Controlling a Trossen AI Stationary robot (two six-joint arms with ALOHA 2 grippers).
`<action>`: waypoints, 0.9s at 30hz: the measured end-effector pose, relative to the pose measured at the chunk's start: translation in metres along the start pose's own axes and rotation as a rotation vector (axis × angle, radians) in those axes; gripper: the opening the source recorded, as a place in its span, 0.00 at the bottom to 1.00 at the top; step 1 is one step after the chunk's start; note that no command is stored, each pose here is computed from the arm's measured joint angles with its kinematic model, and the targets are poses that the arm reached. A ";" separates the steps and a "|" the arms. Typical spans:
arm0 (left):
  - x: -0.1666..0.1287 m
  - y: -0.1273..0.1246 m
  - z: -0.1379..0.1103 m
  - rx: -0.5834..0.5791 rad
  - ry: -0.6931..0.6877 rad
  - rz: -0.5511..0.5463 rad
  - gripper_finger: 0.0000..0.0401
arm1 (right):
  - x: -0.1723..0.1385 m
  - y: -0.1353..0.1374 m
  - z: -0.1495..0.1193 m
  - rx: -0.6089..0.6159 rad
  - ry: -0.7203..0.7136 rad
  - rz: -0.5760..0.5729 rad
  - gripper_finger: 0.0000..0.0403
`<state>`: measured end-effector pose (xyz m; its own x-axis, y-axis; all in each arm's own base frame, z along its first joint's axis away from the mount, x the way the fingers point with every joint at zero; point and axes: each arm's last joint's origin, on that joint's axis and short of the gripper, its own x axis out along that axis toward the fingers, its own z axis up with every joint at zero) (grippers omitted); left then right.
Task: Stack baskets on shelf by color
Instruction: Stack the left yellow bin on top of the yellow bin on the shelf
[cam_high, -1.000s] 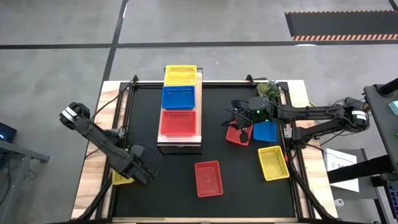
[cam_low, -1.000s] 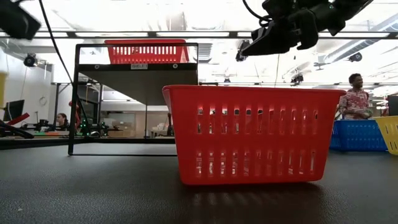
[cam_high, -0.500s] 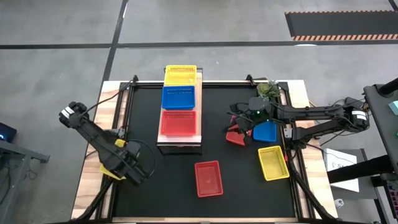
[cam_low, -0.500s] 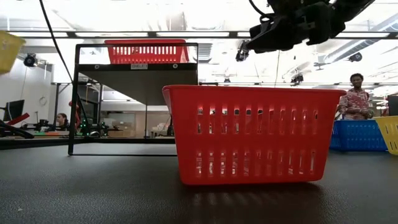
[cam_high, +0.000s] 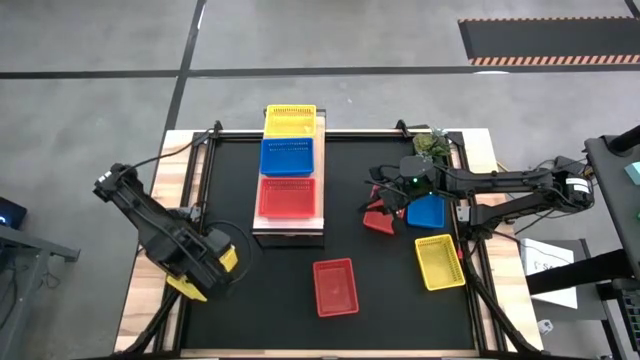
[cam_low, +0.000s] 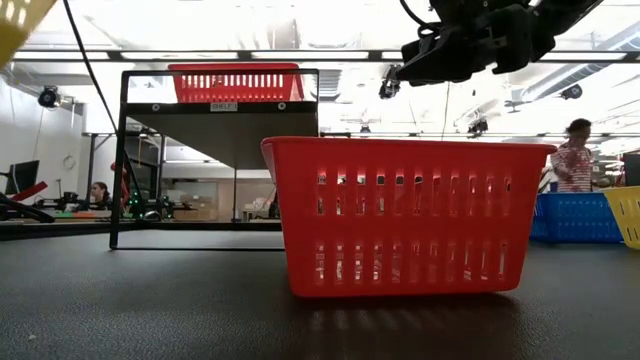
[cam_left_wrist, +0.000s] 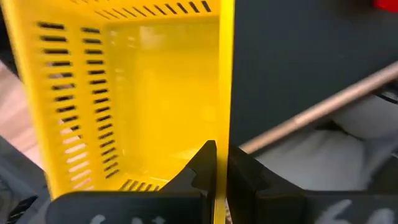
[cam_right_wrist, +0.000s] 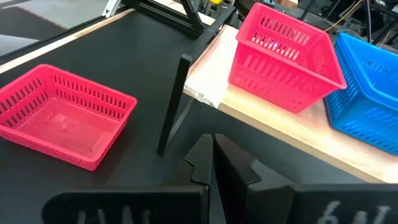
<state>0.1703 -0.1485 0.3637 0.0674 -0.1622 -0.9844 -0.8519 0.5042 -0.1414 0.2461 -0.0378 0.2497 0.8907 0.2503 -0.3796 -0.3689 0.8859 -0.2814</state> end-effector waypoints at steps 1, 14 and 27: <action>-0.005 -0.001 0.000 0.004 0.005 -0.019 0.01 | 0.000 0.000 0.000 0.000 0.000 0.000 0.02; -0.048 -0.013 0.001 0.305 -0.169 -0.280 0.01 | 0.000 0.000 0.000 -0.021 0.000 0.009 0.02; -0.090 -0.033 0.062 0.846 -0.738 -0.325 0.00 | 0.000 0.001 -0.001 -0.035 0.006 0.012 0.02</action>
<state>0.2244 -0.0976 0.4503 0.7411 0.0042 -0.6714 -0.1399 0.9790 -0.1482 0.2456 -0.0375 0.2487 0.8843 0.2585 -0.3889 -0.3890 0.8684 -0.3074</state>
